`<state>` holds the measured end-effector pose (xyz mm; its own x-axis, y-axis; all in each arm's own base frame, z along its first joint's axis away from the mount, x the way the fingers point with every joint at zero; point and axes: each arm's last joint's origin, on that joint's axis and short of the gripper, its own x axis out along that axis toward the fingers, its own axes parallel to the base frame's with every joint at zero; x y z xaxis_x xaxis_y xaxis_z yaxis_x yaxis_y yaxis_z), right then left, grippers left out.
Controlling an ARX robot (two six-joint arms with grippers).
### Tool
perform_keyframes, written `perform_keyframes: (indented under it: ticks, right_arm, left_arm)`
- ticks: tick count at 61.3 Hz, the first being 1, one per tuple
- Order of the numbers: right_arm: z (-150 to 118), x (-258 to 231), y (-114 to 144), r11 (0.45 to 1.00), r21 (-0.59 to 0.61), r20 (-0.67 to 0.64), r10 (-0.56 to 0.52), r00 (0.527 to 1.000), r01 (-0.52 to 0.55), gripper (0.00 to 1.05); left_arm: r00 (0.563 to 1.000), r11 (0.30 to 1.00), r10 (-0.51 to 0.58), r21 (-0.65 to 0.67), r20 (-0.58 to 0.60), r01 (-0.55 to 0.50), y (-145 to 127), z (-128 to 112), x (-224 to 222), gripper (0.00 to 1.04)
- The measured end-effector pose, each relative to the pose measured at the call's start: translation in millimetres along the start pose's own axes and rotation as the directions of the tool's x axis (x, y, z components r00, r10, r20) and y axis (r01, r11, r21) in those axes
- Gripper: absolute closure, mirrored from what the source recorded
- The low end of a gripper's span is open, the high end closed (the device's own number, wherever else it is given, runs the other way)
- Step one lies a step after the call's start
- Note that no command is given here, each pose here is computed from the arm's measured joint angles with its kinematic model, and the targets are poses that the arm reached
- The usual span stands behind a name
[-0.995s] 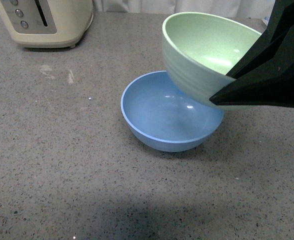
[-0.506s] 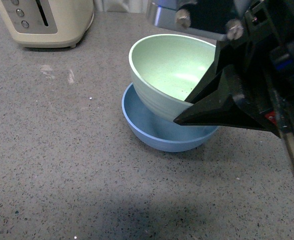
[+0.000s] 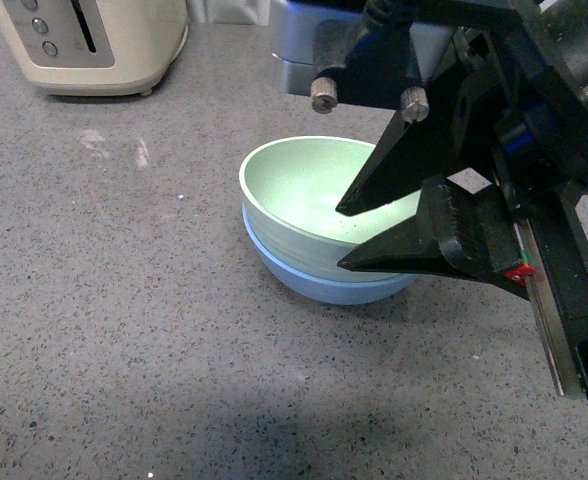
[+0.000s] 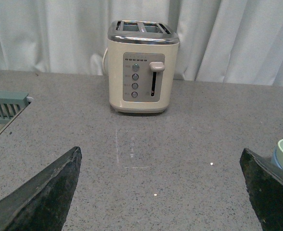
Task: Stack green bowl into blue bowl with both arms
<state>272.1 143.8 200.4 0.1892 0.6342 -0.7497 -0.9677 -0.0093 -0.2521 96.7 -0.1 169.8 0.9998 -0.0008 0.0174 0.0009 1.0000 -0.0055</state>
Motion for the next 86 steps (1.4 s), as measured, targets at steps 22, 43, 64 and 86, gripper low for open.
perform_keyframes:
  ticks: [22, 43, 64, 86]
  right_arm:
    - [-17.1, -60.4, -0.3, 0.909, 0.112, 0.005, -0.406, 0.914, 0.402, 0.07]
    - [-60.8, -100.2, 67.1, 0.53, 0.528, -0.176, -0.695, 0.697, 0.663, 0.09]
    - [-80.2, -100.9, 103.6, 0.005, 0.745, -0.167, -0.967, 0.194, 0.667, 0.59]
    - [-100.5, -102.1, 132.0, -0.01, 0.764, -0.175, -0.966, 0.192, 0.645, 1.04]
  left_arm:
    - [1.0, 1.0, 0.0, 0.0, 0.0, 0.0, 0.0, 0.0, 0.0, 0.06]
    - [1.0, 1.0, 0.0, 0.0, 0.0, 0.0, 0.0, 0.0, 0.0, 0.06]
    - [1.0, 1.0, 0.0, 0.001, 0.0, 0.0, 0.0, 0.0, 0.0, 0.06]
    - [1.0, 1.0, 0.0, 0.0, 0.0, 0.0, 0.0, 0.0, 0.0, 0.06]
